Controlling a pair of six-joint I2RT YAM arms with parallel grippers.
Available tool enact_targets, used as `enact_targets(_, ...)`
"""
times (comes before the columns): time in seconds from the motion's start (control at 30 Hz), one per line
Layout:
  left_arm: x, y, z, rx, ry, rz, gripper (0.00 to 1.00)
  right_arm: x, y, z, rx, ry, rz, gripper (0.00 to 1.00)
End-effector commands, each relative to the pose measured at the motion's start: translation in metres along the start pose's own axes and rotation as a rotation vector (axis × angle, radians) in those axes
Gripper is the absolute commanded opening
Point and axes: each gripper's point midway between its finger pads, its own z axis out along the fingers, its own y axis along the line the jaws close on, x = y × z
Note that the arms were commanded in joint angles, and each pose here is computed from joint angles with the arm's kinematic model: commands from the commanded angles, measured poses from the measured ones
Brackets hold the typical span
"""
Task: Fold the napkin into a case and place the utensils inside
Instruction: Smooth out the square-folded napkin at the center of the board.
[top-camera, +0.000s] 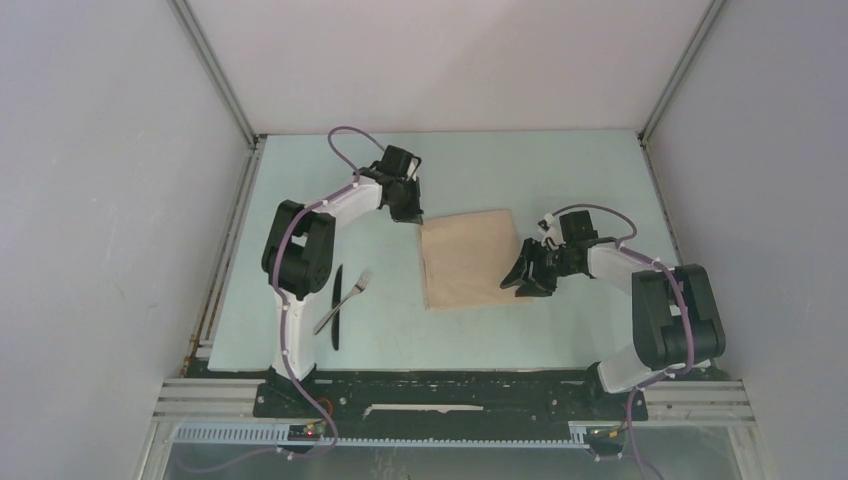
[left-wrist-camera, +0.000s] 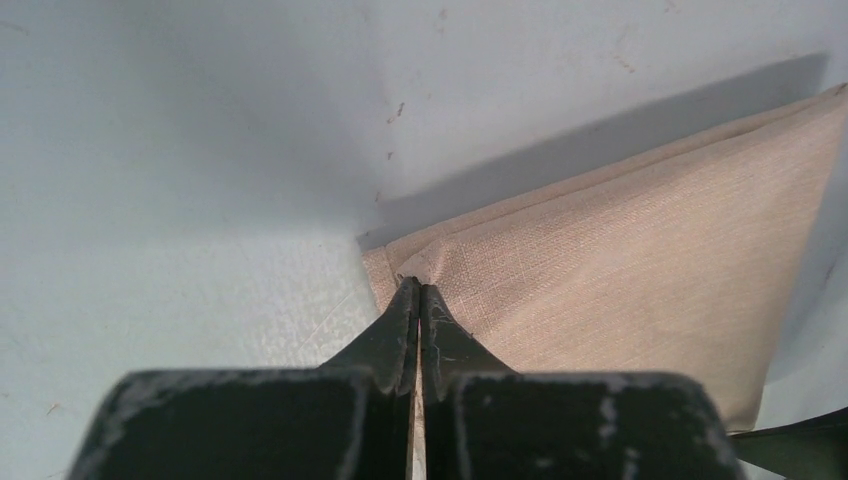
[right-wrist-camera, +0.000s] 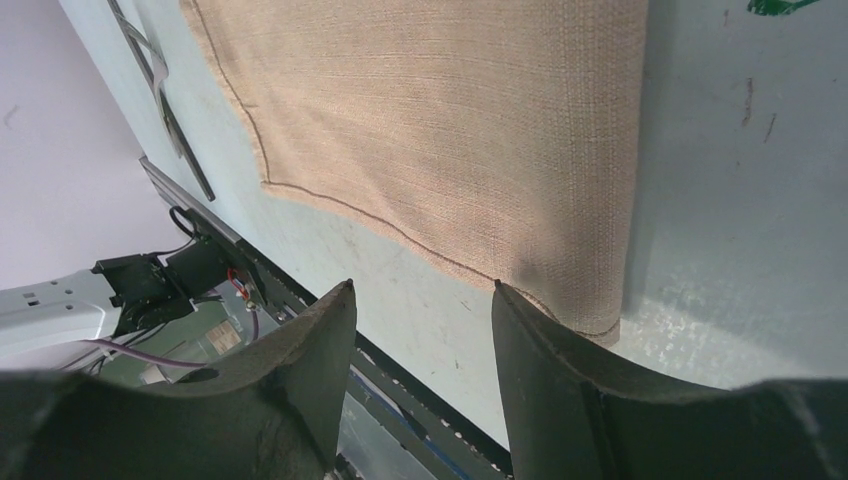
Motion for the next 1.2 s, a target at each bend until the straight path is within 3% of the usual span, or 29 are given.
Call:
enact_targets(0.0, -0.002, 0.010, -0.013, -0.055, -0.025, -0.031, 0.00, -0.012, 0.007, 0.001, -0.015, -0.027, -0.038, 0.60)
enact_targets(0.3, 0.010, 0.033, 0.001, -0.123, 0.005, -0.050, 0.00, -0.023, -0.004, 0.005, 0.003, -0.051, 0.021, 0.62)
enact_targets(0.53, -0.014, 0.014, -0.034, -0.080, -0.069, -0.034, 0.00, -0.031, -0.022, 0.009, 0.060, -0.063, 0.053, 0.62)
enact_targets(0.77, -0.009, 0.012, -0.055, -0.071, -0.085, -0.053, 0.00, -0.028, -0.026, 0.011, 0.069, -0.048, 0.065, 0.62)
enact_targets(1.03, 0.014, 0.043, -0.030, -0.167, -0.020, -0.081, 0.00, -0.030, -0.022, 0.010, 0.055, -0.056, 0.059, 0.62)
enact_targets(1.17, 0.014, 0.039, -0.015, -0.133, 0.001, -0.072, 0.00, -0.031, -0.019, 0.010, 0.046, -0.057, 0.055, 0.62)
